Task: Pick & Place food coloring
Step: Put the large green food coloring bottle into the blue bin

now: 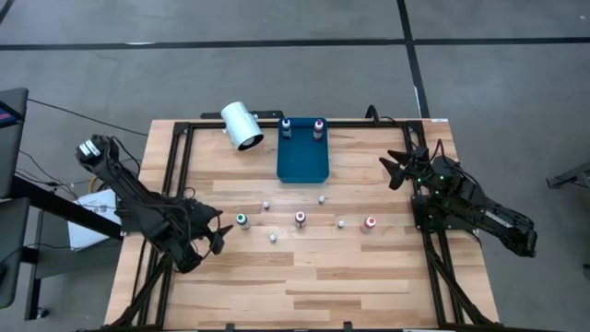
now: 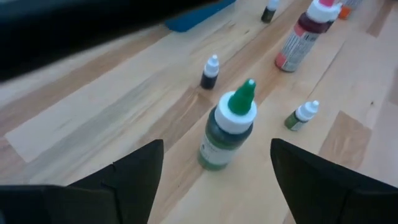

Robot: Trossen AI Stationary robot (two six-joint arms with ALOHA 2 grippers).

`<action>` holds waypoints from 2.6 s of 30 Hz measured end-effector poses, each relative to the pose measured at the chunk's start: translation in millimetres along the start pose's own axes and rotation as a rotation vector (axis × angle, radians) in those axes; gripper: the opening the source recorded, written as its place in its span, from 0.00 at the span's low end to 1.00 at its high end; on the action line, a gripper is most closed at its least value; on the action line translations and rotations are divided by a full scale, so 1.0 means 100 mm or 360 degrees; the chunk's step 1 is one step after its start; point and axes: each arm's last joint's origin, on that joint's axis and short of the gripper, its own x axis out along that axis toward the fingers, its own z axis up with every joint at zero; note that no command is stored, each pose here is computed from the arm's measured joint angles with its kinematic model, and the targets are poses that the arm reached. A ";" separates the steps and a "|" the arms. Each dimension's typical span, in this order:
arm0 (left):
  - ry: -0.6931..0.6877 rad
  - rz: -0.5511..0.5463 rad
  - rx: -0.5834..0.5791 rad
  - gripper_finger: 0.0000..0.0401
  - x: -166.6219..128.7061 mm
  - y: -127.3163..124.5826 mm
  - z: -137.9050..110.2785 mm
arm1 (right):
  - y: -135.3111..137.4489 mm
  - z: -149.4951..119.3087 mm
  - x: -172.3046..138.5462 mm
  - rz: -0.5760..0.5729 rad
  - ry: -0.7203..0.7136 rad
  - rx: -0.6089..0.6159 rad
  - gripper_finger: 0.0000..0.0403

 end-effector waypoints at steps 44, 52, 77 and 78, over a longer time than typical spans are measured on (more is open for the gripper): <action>0.0369 -0.0085 0.0077 0.58 0.62 0.00 0.48 | 0.00 0.00 0.00 0.0000 -0.0001 0.0000 0.56; 0.0359 -0.0088 0.0078 0.27 0.62 0.00 0.49 | 0.00 0.00 0.00 0.0000 -0.0001 0.0000 0.56; 0.0042 -0.0070 0.0183 0.26 0.36 -0.21 1.56 | 0.00 0.00 0.00 0.0000 -0.0001 0.0000 0.56; 0.0003 -0.0066 0.0200 0.26 0.35 -0.21 1.64 | 0.00 0.00 0.00 0.0000 -0.0001 0.0000 0.56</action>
